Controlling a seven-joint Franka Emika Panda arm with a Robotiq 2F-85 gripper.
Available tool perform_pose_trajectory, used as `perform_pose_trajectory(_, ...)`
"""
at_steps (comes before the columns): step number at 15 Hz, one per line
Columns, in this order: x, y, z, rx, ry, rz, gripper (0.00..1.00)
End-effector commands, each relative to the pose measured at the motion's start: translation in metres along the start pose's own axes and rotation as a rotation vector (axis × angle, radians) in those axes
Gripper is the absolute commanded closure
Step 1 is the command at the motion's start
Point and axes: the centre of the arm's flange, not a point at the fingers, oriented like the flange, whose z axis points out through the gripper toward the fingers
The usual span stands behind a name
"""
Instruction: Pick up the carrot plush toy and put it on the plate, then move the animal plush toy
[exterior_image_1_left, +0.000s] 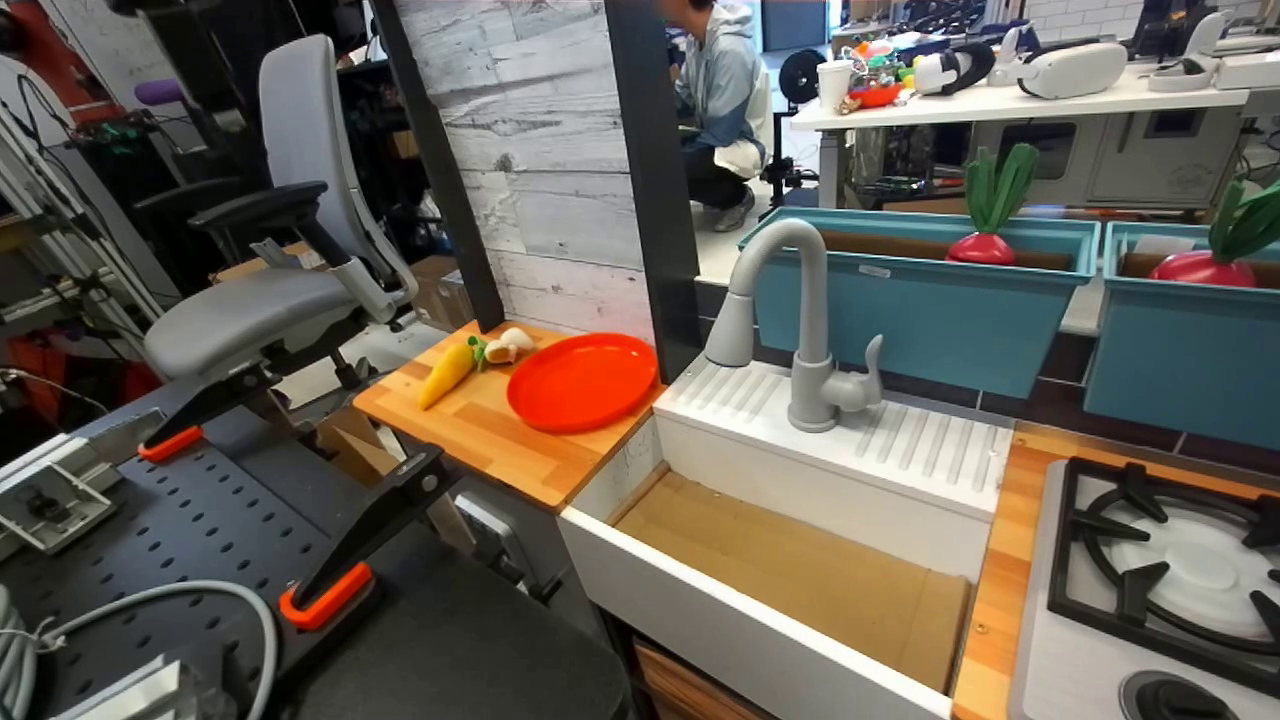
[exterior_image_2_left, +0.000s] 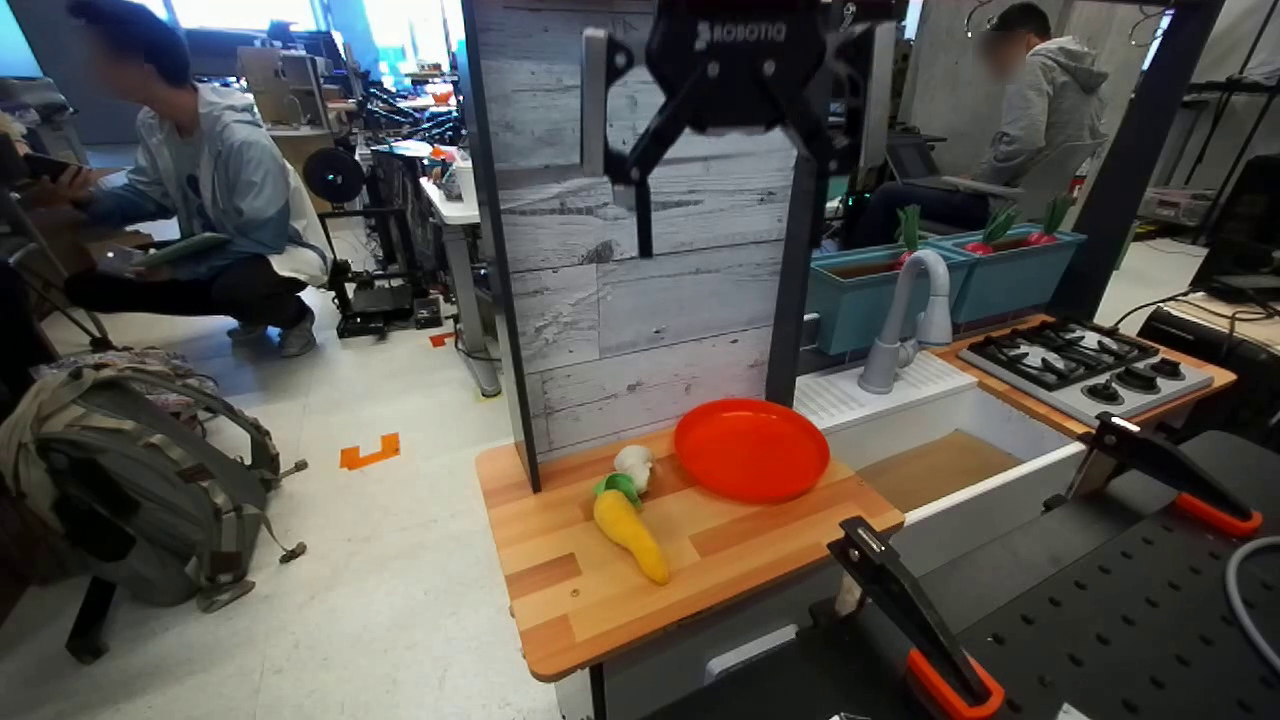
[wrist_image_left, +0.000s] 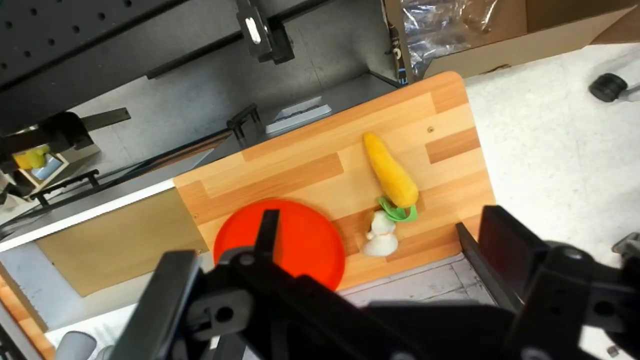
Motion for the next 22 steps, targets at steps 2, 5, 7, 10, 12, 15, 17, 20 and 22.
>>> perform_pose_trajectory(2,0.044,-0.031,0.075,0.003,-0.012,0.012,0.0)
perform_pose_trajectory(5,0.063,-0.043,0.119,0.011,-0.036,0.027,0.0)
perform_pose_trajectory(7,0.071,-0.05,0.147,-0.001,-0.05,0.027,0.0)
perform_pose_trajectory(10,0.075,-0.062,0.182,-0.039,-0.067,0.02,0.0)
perform_pose_trajectory(12,0.075,-0.072,0.202,-0.06,-0.076,0.002,0.0)
perform_pose_trajectory(15,0.078,-0.084,0.227,-0.078,-0.08,-0.014,0.0)
perform_pose_trajectory(17,0.079,-0.09,0.243,-0.093,-0.082,-0.023,0.0)
perform_pose_trajectory(20,0.083,-0.095,0.266,-0.115,-0.101,-0.015,0.0)
perform_pose_trajectory(22,0.088,-0.095,0.279,-0.132,-0.104,-0.009,0.0)
